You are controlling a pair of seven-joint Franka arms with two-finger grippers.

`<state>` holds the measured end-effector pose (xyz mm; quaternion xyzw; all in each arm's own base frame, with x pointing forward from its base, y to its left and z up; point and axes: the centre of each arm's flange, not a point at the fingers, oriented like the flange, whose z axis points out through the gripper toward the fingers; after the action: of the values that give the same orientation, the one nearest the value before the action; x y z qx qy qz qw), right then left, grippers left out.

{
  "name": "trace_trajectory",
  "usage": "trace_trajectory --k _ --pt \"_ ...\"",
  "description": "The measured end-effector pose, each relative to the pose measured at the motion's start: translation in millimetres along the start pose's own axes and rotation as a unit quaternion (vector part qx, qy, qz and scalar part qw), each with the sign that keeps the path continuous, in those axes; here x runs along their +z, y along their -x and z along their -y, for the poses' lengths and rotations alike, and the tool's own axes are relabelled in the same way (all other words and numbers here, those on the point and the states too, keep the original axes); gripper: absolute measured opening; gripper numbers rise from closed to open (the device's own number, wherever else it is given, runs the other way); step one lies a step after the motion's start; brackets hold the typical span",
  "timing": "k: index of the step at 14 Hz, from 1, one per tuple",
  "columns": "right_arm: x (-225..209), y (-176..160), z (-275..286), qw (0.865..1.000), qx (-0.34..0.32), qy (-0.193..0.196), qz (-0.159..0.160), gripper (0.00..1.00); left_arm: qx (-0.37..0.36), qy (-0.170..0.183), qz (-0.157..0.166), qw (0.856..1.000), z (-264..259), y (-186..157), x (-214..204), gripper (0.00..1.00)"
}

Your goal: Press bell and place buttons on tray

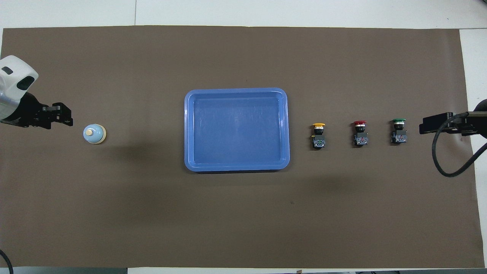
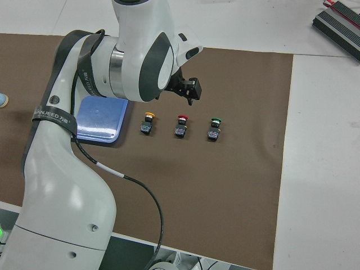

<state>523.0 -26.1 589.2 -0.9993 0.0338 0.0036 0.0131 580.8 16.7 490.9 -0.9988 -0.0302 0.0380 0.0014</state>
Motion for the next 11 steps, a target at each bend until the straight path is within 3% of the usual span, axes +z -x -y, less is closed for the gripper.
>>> trace_trajectory --k 3,11 --pt "0 0 0 1.000 0.000 0.000 0.000 1.00 0.000 -0.002 -0.009 1.000 -1 19 -32 1.00" --pt "0 0 0 1.000 0.000 0.000 0.000 1.00 0.001 -0.007 0.025 1.000 -2 67 -76 1.00"
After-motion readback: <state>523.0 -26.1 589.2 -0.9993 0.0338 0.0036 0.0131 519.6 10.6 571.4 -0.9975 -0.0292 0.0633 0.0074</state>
